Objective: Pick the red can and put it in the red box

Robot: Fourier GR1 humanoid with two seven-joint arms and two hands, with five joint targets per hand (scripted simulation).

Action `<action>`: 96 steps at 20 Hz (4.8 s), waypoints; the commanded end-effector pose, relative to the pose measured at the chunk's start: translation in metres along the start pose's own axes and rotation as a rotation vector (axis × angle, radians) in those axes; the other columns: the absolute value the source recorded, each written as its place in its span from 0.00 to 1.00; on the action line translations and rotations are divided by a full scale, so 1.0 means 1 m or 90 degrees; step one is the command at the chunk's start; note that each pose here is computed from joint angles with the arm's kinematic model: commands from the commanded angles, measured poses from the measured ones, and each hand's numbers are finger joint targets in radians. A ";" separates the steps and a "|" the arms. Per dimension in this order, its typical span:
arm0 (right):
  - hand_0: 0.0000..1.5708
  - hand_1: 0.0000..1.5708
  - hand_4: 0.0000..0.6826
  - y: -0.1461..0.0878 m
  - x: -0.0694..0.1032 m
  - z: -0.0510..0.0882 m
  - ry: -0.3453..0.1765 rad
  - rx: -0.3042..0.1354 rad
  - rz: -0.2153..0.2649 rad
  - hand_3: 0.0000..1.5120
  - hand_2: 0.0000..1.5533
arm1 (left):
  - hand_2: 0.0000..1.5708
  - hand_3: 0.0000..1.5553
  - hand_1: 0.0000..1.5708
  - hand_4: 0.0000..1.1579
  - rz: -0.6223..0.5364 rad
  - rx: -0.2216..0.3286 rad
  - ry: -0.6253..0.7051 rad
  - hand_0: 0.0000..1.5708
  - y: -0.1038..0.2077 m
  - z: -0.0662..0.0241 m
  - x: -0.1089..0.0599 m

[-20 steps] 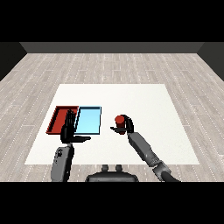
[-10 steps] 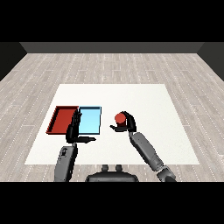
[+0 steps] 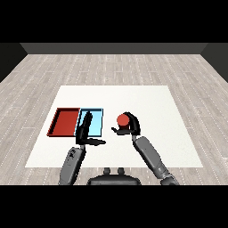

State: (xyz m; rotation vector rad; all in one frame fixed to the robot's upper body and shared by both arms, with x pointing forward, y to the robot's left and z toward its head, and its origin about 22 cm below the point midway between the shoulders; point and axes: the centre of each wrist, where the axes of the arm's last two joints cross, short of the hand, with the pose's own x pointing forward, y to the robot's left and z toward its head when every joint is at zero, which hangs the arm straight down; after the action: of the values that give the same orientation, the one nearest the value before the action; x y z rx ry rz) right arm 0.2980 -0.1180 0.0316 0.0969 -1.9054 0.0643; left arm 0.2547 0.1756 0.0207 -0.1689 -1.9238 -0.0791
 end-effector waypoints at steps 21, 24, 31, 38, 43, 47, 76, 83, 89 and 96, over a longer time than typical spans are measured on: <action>0.92 0.92 0.93 0.047 0.008 -0.009 -0.021 -0.001 -0.036 0.92 0.93 | 0.00 0.00 0.00 0.00 0.058 -0.061 0.102 0.00 -0.052 -0.0119 -0.048; 0.92 0.92 0.93 0.046 0.014 0.024 -0.011 0.016 -0.036 0.92 0.92 | 0.00 0.00 0.00 0.00 0.056 -0.050 0.097 0.00 -0.062 -0.0297 -0.047; 0.91 0.91 0.92 0.063 0.021 -0.008 -0.015 0.024 -0.045 0.91 0.93 | 0.00 0.00 0.00 0.00 0.067 -0.071 0.117 0.00 -0.054 -0.0121 -0.046; 0.94 0.94 0.91 0.073 0.018 -0.005 -0.018 0.042 -0.067 0.91 0.93 | 0.00 0.00 0.00 0.00 0.082 -0.074 0.107 0.00 -0.073 -0.0270 -0.056; 0.95 0.95 0.90 0.077 0.010 -0.008 -0.008 0.052 -0.071 0.91 0.93 | 0.00 0.00 0.00 0.00 0.085 -0.083 0.080 0.00 -0.079 -0.0361 -0.064; 0.94 0.94 0.93 0.082 0.009 0.018 -0.006 0.053 -0.044 0.91 0.94 | 0.00 0.00 0.00 0.05 0.088 -0.077 0.091 0.00 -0.075 -0.0142 -0.052; 0.00 0.00 0.00 0.083 0.016 0.003 -0.004 0.077 -0.050 0.00 0.00 | 0.97 0.94 1.00 0.97 -0.048 0.130 0.095 1.00 -0.085 -0.0364 -0.043; 0.00 0.00 0.00 0.087 0.009 0.009 -0.009 0.069 -0.055 0.00 0.00 | 0.99 0.95 1.00 0.98 -0.063 0.127 0.078 1.00 -0.060 -0.0439 -0.046; 0.00 0.00 0.00 0.057 0.028 -0.008 -0.033 0.034 -0.066 0.00 0.00 | 1.00 0.97 1.00 0.99 -0.049 0.138 0.117 1.00 -0.066 -0.0249 -0.053; 0.00 0.00 0.00 -0.002 0.057 -0.001 -0.092 -0.025 -0.083 0.00 0.00 | 1.00 0.95 1.00 0.98 -0.093 0.151 0.124 1.00 -0.065 -0.0174 -0.059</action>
State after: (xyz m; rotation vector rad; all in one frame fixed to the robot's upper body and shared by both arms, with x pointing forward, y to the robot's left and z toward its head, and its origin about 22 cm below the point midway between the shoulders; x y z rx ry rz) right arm 0.2891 -0.0940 0.0663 0.2087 -1.9914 -0.0237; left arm 0.2875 0.1013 -0.0221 0.1056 -1.7378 0.0371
